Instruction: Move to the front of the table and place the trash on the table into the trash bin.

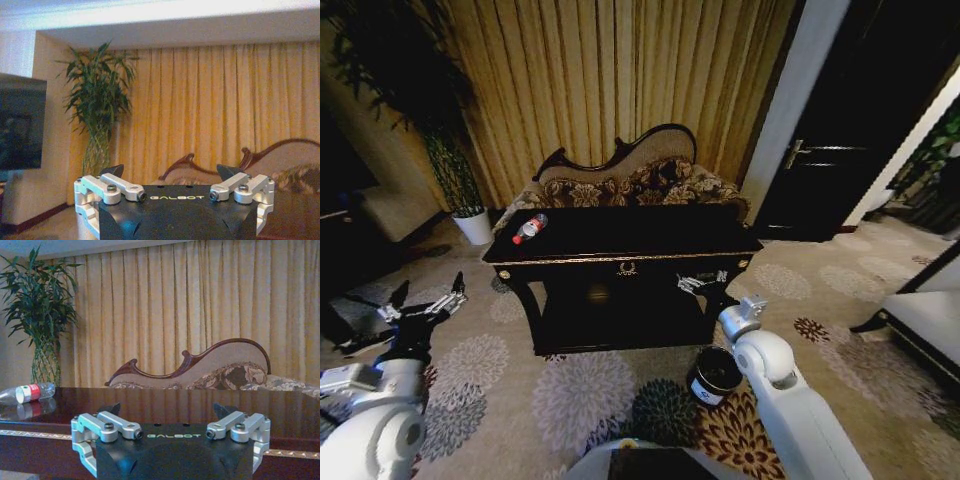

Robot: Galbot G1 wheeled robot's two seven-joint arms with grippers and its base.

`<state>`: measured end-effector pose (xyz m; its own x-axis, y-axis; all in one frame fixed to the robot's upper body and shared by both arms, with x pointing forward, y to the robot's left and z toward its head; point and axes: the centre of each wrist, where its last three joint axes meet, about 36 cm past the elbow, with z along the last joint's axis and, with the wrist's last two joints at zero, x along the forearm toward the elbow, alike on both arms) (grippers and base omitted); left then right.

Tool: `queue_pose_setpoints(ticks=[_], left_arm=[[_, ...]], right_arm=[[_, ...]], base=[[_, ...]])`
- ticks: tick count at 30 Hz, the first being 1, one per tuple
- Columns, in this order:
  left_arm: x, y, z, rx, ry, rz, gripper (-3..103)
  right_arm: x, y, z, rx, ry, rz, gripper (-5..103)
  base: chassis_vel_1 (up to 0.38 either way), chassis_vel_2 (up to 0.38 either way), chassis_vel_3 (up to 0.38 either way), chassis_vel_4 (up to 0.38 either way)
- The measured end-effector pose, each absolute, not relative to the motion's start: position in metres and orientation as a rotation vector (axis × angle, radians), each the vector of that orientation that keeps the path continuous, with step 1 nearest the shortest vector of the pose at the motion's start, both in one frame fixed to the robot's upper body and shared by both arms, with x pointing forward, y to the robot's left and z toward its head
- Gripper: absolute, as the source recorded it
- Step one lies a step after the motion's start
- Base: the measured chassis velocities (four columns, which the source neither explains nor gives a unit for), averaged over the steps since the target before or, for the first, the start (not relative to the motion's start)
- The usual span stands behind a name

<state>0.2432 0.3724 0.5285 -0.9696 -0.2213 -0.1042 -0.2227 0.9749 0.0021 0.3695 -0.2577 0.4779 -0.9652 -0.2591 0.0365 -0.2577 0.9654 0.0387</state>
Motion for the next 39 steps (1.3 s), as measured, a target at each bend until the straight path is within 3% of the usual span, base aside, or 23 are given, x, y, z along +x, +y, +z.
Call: queue_pose_setpoints(ticks=[39], left_arm=[[0.251, 0.374, 0.538, -0.367, 3.096, -0.021, 100]], right_arm=[[0.371, -0.256, 0.474, 0.393, -3.078, -0.018, 100]], base=[[-0.1, 0.096, 0.102, -0.1]])
